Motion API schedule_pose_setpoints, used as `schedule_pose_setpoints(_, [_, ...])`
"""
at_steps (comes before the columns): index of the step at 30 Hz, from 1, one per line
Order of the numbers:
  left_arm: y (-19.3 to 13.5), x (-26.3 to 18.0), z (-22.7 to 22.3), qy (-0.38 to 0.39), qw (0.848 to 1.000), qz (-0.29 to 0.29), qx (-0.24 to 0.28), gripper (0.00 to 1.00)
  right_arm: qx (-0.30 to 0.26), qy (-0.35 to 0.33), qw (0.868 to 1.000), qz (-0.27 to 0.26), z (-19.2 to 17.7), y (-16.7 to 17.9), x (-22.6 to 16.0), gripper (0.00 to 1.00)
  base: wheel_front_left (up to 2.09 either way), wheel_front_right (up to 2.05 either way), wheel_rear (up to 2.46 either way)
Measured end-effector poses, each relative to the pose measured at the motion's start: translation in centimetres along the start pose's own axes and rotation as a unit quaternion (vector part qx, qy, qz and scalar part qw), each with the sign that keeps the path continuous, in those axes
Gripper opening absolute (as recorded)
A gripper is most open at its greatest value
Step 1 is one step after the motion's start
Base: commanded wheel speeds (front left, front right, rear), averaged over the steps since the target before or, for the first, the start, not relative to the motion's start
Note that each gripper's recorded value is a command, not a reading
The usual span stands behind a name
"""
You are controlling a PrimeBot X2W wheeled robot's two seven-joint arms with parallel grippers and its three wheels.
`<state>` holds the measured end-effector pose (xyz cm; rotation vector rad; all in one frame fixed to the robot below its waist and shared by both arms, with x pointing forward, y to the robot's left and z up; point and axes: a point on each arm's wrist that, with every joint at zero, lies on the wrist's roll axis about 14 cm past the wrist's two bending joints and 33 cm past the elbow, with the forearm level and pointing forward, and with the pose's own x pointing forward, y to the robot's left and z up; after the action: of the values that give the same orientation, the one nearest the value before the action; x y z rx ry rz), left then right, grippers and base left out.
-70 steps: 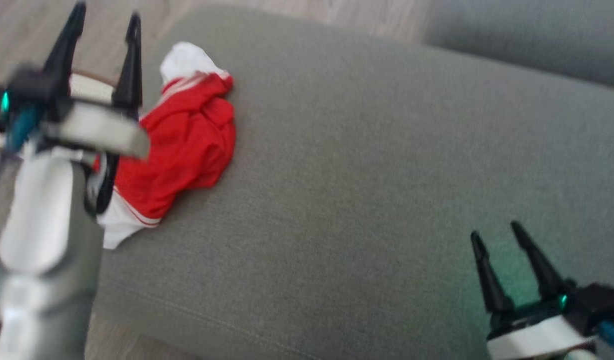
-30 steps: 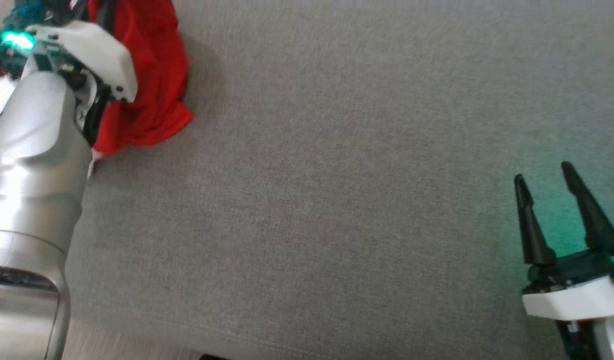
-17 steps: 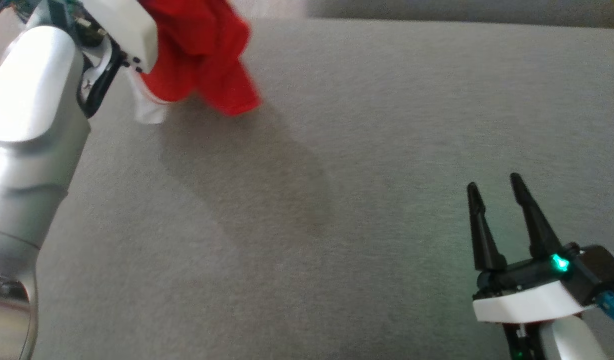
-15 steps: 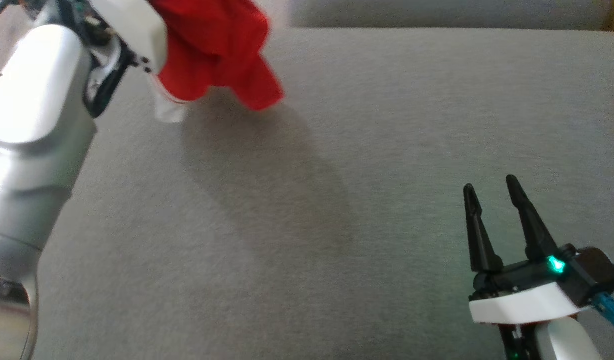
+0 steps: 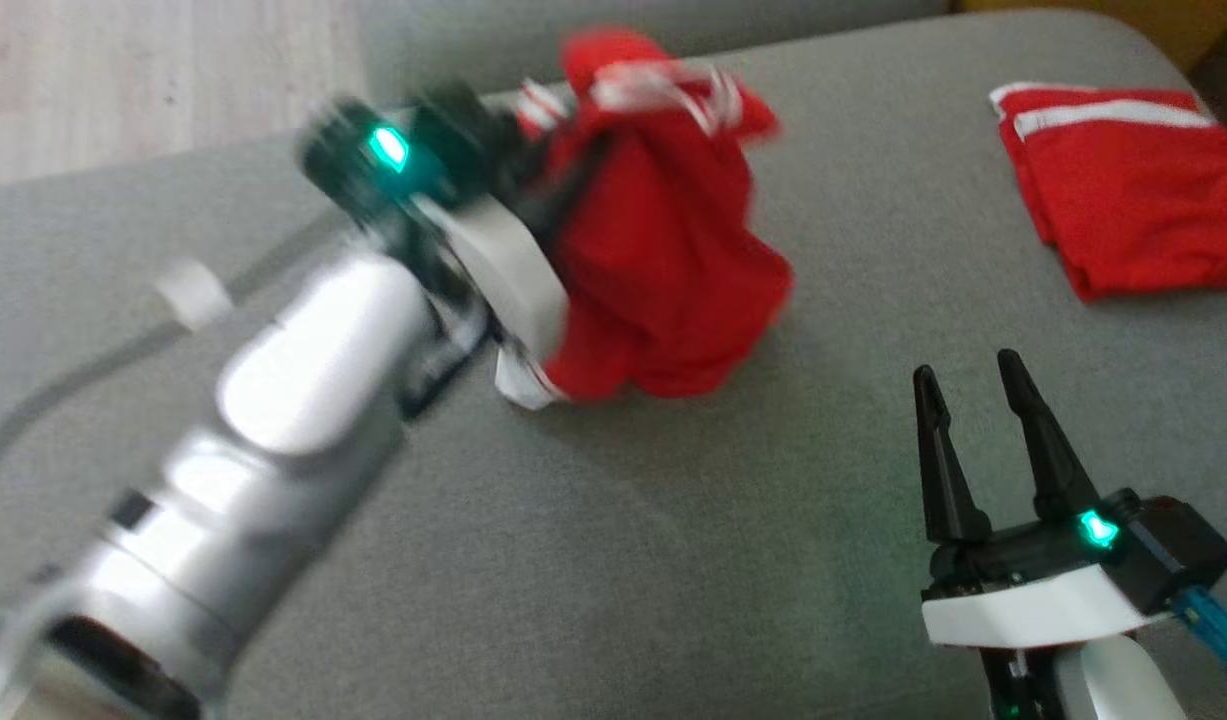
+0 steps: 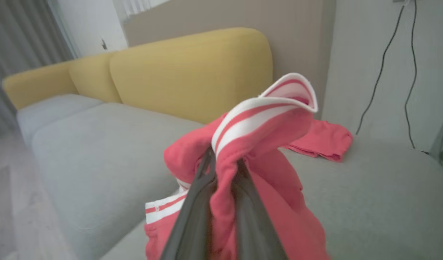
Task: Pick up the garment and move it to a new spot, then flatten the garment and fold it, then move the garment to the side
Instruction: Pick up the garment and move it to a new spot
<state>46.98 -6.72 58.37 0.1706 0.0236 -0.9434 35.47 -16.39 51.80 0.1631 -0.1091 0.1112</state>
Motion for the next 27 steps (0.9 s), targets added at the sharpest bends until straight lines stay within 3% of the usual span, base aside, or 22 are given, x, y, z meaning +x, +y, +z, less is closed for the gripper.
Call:
schedule_pose_setpoints(7, [-5.4, 1.2, -9.4, 0.061, 0.993, -0.034, -0.091, 0.0, -0.001, 0.022, 1.0, -0.016, -1.4, -1.0, 0.3, 1.0, 0.0, 0.0, 0.0])
schedule_pose_setpoints(8, [-5.9, 1.1, -10.4, 0.064, 0.992, -0.033, -0.102, 0.1, -0.001, 0.023, 1.0, -0.018, -1.5, -1.2, 0.5, 1.0, 0.0, 0.0, 0.0])
schedule_pose_setpoints(9, [-6.2, 1.1, -11.3, 0.068, 0.991, -0.03, -0.11, 0.9, -0.002, 0.023, 1.0, -0.02, -1.5, -1.3, 0.6, 1.0, 0.0, 0.0, 0.0])
schedule_pose_setpoints(10, [-6.2, 1.2, -11.7, 0.067, 0.991, -0.024, -0.116, 1.0, -0.003, 0.023, 1.0, -0.021, -1.5, -1.4, 0.7, 1.0, 0.0, 0.0, 0.0])
schedule_pose_setpoints(16, [-4.7, 0.7, -9.6, 0.014, 0.995, 0.038, -0.096, 1.0, 0.003, 0.026, 0.999, -0.021, -1.7, -1.3, 0.5, 1.0, 0.0, 0.0, 0.0])
schedule_pose_setpoints(21, [-3.3, -1.7, -5.5, -0.051, 0.989, 0.102, -0.091, 1.0, 0.018, 0.027, 0.999, -0.006, -1.9, 0.0, -0.2, 1.0, 0.0, 0.0, 0.0])
schedule_pose_setpoints(27, [-1.4, -8.3, -3.2, -0.11, 0.966, 0.211, -0.098, 1.0, 0.024, 0.025, 0.999, 0.022, -1.8, 1.9, -0.8, 1.0, 0.0, 0.0, 0.0])
